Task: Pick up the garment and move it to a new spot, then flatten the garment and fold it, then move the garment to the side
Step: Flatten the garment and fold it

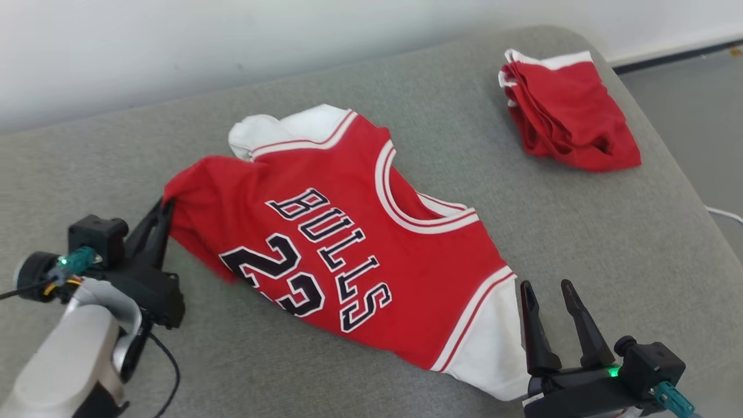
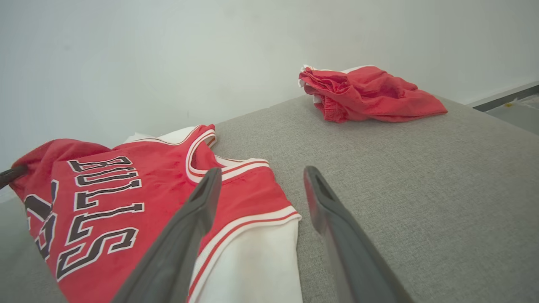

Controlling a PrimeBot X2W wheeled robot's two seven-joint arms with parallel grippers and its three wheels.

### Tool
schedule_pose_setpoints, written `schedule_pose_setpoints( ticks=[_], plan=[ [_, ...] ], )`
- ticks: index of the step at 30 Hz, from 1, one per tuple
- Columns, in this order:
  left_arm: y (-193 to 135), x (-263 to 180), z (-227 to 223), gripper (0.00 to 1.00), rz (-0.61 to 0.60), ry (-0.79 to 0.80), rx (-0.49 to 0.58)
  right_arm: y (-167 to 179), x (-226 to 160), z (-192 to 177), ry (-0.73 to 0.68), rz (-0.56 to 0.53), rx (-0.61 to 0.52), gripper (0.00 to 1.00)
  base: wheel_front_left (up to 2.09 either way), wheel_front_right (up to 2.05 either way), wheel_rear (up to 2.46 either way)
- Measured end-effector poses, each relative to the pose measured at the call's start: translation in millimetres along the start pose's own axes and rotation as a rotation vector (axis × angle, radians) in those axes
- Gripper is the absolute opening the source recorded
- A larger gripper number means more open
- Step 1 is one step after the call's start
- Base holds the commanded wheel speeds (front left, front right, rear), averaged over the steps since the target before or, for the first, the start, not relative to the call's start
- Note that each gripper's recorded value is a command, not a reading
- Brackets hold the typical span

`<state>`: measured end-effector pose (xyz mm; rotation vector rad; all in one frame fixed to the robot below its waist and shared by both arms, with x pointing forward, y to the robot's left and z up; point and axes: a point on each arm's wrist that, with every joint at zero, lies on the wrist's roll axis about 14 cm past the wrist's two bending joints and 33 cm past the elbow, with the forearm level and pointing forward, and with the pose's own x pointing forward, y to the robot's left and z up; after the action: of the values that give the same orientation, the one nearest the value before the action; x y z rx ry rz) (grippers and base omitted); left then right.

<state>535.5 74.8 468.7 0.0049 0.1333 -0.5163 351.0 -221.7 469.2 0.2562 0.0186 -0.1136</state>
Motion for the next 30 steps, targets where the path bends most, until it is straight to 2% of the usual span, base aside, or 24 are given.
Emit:
schedule_pose_setpoints(
  ticks=[10, 14, 19, 22, 30],
  plan=[
    [29.5, -42.0, 79.8, 0.00, 0.018, -0.114, 0.177, 17.8, -3.3, 0.8, -0.009, 0.057, 0.027, 1.00, 0.00, 0.00, 0.00],
    [30.6, -60.0, 103.1, 0.00, 0.026, -0.140, 0.185, 24.5, -3.9, 0.5, -0.010, 0.078, 0.038, 1.00, 0.00, 0.00, 0.00],
    [27.9, -78.7, 89.3, 0.00, 0.048, -0.099, 0.160, 33.5, -3.7, 2.1, -0.015, 0.106, 0.046, 1.00, 0.00, 0.00, 0.00],
    [9.5, -75.5, 79.4, 0.00, 0.019, -0.092, 0.122, 31.5, -4.3, 2.2, -0.015, 0.099, 0.045, 1.00, 0.00, 0.00, 0.00],
    [-78.3, -58.3, 28.7, 0.00, -0.146, -0.026, -0.043, 14.0, -7.2, 0.8, -0.010, 0.046, 0.034, 1.00, 0.00, 0.00, 0.00]
  ],
)
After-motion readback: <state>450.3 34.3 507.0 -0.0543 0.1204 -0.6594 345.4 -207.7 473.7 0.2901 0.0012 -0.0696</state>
